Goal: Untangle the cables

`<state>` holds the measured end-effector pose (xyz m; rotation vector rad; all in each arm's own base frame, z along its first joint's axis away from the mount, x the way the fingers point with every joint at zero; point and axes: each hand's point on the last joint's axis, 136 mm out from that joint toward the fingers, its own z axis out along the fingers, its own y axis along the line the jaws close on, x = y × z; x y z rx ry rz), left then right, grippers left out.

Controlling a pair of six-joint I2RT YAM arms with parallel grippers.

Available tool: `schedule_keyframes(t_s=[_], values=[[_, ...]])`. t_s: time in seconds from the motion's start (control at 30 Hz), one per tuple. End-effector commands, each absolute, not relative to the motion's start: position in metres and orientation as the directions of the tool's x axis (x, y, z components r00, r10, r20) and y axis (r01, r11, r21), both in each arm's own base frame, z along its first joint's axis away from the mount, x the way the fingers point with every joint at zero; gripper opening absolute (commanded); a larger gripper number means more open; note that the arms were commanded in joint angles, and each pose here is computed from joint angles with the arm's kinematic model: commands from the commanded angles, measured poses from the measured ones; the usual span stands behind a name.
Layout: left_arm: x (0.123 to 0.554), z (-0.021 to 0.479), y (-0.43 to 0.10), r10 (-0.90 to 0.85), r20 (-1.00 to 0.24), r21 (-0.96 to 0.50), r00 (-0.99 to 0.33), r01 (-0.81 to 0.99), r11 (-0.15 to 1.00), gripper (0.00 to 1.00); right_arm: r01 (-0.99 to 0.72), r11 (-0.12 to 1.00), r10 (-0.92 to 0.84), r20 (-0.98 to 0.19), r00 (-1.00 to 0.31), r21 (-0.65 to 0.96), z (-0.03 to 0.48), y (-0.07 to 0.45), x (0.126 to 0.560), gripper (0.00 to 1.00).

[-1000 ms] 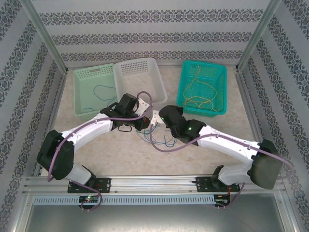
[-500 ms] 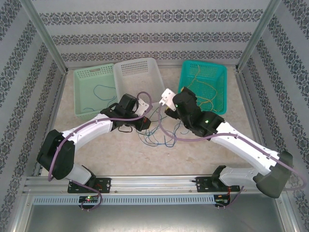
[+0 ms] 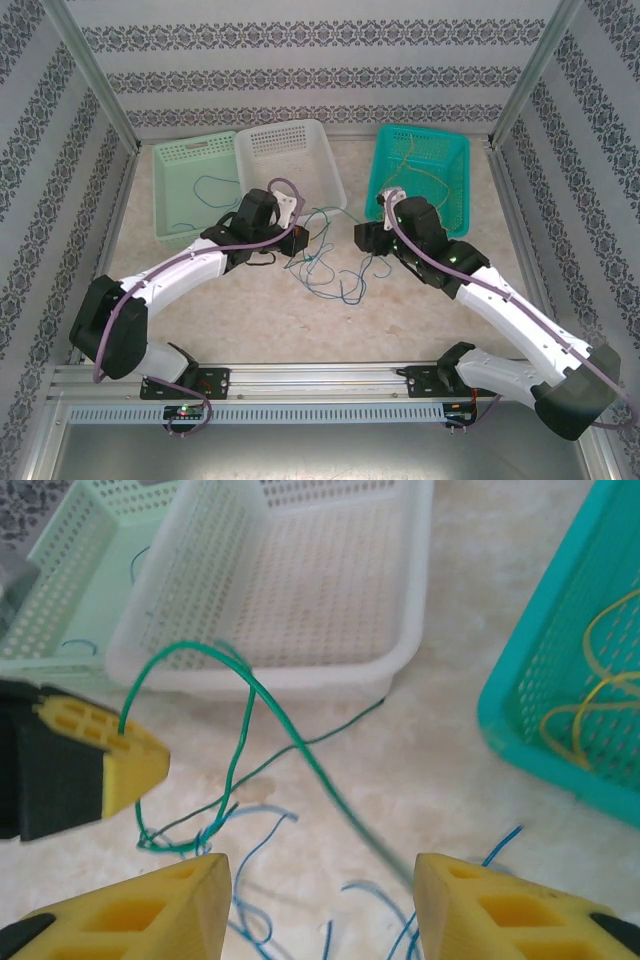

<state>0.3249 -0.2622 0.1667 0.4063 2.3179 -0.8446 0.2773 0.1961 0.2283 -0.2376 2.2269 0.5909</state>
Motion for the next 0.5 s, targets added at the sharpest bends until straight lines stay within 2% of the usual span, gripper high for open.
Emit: schedule_keyframes(t_s=[0.0,0.07,0.13,0.23,0.47], values=[[0.338,0.179,-0.256,-0.012,-0.67,-0.485,-0.742,0.426,0.764,0.0,-0.421,0.803,0.066,-0.765,-0.64,0.422,0.245,0.224,0.265,0.51],[0.34,0.178,-0.26,-0.011,-0.661,-0.495,-0.75,0.425,0.758,0.0,-0.436,0.818,0.014,-0.772,-0.636,0.374,0.237,0.234,0.259,0.54],[0.342,0.18,-0.263,-0.018,-0.661,-0.507,-0.75,0.429,0.748,0.0,-0.405,0.836,-0.004,-0.735,-0.679,0.369,0.22,0.239,0.262,0.53],[0.342,0.183,-0.266,-0.019,-0.657,-0.518,-0.753,0.433,0.738,0.0,-0.37,0.843,0.015,-0.704,-0.71,0.391,0.202,0.25,0.271,0.56],[0.338,0.194,-0.269,-0.039,-0.668,-0.543,-0.744,0.45,0.709,0.0,-0.301,0.884,0.055,-0.718,-0.694,0.359,0.18,0.261,0.305,0.61]])
